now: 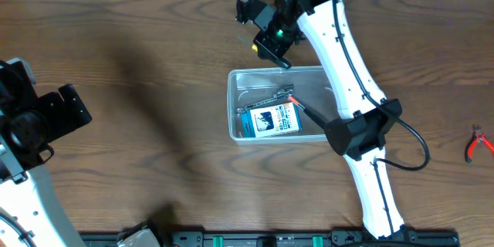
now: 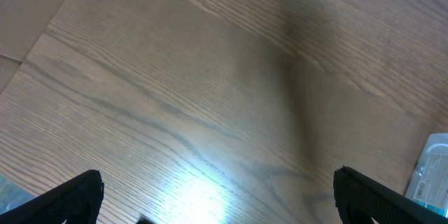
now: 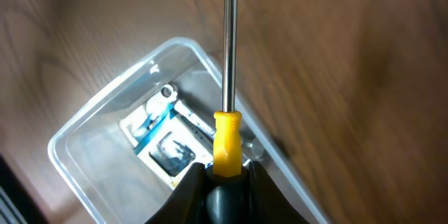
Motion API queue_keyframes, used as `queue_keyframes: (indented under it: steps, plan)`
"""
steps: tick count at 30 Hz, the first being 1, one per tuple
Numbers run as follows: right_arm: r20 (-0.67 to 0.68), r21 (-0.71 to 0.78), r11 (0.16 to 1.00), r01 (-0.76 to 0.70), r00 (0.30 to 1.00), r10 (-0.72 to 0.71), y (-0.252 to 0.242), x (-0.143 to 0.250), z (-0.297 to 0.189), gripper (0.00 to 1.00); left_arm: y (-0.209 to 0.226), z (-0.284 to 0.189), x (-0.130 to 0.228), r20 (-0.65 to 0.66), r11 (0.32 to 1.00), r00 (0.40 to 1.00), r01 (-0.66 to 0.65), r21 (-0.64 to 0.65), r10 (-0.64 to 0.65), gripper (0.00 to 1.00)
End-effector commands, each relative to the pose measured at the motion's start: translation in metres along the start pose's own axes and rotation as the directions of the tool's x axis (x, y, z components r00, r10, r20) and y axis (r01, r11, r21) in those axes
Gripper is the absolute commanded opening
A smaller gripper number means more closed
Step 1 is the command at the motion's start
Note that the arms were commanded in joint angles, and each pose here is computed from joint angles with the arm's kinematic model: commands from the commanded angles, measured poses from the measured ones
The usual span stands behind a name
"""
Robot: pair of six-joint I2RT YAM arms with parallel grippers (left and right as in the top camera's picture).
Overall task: Pack container
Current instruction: 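Lower the screwdriver into the container and open the right gripper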
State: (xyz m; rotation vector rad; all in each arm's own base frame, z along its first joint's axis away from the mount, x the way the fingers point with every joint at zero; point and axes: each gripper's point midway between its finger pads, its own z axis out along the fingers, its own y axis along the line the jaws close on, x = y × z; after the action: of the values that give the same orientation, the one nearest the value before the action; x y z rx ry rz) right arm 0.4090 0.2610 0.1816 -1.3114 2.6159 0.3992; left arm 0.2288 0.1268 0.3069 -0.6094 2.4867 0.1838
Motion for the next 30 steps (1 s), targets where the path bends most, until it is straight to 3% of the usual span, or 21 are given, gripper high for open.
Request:
queue_keyframes:
  steps: [1, 13, 22, 30]
  plan:
    - [-0.017, -0.014, 1.000, 0.009, 1.000, -0.009, 0.017, 0.000, 0.000, 0.16, 0.000, -0.002, -0.003, 0.009, 1.000, 1.000, 0.016, 0.004, -0.016, 0.98]
    - [-0.073, -0.035, 0.998, 0.048, 0.996, -0.051, 0.043, 0.006, 0.008, 0.16, 0.000, -0.002, -0.003, 0.009, 1.000, 1.000, 0.016, 0.004, -0.016, 0.98]
    - [-0.162, -0.040, 0.997, 0.060, 0.985, -0.066, 0.052, 0.048, -0.010, 0.18, 0.000, -0.002, -0.003, 0.009, 1.000, 1.000, 0.016, 0.004, -0.016, 0.98]
    - [-0.266, -0.130, 0.984, 0.122, 0.952, -0.153, 0.058, 0.078, 0.014, 0.21, 0.000, -0.002, -0.003, 0.009, 1.000, 1.000, 0.016, 0.004, -0.016, 0.98]
